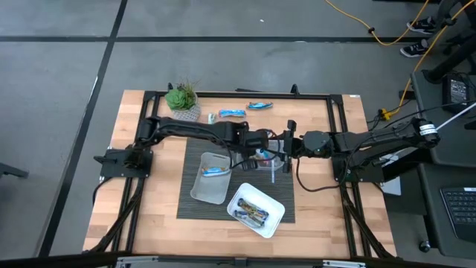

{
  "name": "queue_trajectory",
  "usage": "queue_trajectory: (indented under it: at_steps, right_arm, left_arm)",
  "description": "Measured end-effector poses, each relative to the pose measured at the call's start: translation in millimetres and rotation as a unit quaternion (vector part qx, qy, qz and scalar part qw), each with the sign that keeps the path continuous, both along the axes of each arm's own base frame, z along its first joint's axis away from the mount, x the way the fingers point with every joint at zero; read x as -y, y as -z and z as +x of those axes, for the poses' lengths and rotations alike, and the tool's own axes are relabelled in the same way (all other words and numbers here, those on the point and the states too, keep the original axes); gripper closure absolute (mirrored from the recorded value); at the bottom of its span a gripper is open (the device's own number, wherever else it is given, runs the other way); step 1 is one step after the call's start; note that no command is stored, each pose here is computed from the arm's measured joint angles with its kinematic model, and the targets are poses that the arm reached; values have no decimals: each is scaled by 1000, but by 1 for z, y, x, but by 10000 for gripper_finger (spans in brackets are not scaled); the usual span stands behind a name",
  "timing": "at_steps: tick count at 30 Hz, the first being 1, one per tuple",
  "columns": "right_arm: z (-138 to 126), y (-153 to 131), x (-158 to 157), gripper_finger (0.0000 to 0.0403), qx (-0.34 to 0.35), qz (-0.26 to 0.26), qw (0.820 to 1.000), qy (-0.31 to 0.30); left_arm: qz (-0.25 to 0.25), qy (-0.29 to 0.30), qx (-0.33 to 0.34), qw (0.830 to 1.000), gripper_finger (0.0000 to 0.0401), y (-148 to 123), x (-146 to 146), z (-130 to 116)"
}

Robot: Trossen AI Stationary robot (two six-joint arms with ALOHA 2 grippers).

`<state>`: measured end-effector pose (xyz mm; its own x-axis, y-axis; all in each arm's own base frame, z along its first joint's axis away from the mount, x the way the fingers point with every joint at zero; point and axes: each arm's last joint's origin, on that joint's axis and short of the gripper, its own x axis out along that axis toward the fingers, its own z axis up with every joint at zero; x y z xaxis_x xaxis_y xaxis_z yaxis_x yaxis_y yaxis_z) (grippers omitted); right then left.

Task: Pick and place Granola Bars by type
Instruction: Put the red granola bar into the transparent bin

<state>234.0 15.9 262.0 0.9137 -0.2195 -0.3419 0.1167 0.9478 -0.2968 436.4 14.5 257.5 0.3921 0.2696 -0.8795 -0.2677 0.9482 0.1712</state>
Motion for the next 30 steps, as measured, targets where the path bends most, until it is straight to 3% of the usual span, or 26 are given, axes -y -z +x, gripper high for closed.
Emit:
queue_trajectory:
  at_steps: [13,30]
  right_arm:
    - [0,1,0,211,-3,0,1000,0]
    - [0,0,0,211,-2,-7,1000,-3]
  left_arm:
    - [-12,9,-44,999,374,35,1,11]
    - [2,10,-56,998,264,31,5,7]
